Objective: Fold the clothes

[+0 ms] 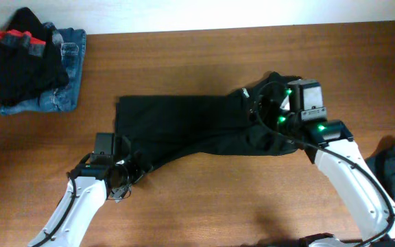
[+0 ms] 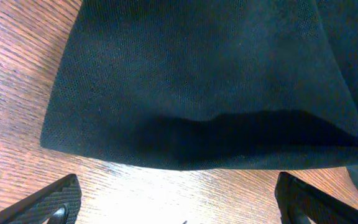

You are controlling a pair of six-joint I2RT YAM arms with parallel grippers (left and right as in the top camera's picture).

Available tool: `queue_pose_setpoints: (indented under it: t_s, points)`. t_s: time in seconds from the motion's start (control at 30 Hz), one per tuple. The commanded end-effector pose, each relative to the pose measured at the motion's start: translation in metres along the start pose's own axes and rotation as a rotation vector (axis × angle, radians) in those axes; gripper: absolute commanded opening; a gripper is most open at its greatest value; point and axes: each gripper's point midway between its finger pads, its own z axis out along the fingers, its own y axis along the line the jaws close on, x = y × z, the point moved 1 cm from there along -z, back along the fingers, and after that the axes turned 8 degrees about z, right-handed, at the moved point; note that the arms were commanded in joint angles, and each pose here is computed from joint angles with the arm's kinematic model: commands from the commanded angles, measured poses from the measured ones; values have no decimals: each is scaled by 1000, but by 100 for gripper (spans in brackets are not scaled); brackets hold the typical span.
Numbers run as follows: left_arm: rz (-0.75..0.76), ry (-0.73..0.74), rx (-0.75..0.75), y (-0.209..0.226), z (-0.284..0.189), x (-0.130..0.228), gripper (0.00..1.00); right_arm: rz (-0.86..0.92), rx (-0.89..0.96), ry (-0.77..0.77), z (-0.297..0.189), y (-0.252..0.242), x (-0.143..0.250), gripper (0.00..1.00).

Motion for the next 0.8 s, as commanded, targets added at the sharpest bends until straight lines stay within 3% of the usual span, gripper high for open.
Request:
queue_pose_setpoints:
  t_s: [0.0,0.77]
  points:
    - [-22,24,-32,7,8,3,99,-53,-13,14,2,8,6,99]
    - [-55,72,-71,15,25,7,95,-56,-6,26,2,8,10,99]
